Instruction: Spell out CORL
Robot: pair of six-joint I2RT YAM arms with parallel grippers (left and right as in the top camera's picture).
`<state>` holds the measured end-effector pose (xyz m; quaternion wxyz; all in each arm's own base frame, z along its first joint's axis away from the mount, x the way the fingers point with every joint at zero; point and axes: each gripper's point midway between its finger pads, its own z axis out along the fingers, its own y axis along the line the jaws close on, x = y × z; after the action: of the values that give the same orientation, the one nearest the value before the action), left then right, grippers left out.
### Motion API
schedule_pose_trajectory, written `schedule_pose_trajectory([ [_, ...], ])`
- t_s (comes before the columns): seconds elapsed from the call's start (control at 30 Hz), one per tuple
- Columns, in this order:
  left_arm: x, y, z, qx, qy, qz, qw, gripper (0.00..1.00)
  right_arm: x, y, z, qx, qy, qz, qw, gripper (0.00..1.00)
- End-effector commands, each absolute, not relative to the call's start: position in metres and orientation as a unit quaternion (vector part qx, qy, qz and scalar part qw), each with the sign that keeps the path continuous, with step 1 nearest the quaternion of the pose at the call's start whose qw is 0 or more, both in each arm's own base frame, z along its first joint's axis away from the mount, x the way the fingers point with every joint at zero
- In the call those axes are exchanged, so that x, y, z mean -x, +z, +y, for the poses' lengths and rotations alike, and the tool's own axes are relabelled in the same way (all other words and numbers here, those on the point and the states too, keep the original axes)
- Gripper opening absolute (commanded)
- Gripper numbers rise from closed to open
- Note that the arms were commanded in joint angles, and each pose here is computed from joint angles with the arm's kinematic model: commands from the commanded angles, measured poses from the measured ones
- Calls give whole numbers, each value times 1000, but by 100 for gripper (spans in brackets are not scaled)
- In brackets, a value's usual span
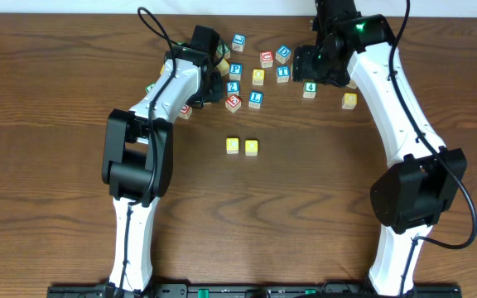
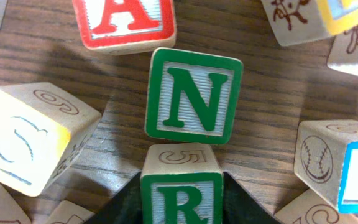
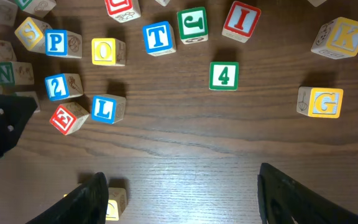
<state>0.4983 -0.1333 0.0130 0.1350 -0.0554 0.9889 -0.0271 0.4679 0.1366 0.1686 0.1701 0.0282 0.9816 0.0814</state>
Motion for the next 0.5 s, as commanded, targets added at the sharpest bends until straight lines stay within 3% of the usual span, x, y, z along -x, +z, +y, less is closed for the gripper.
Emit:
schedule_pose_trajectory([
  [0.0,-493,2,-130,53,-16,991,123,29,-469,169,141,-29,85,981,172,72],
  [0.3,-492,39,-130,53,-23,988,143,26,-474,169,128,-39,60,981,182,72],
  [0.47,-482,110,-143,40,-47,980,188,26,-482,171,108,-60,56,978,190,73],
])
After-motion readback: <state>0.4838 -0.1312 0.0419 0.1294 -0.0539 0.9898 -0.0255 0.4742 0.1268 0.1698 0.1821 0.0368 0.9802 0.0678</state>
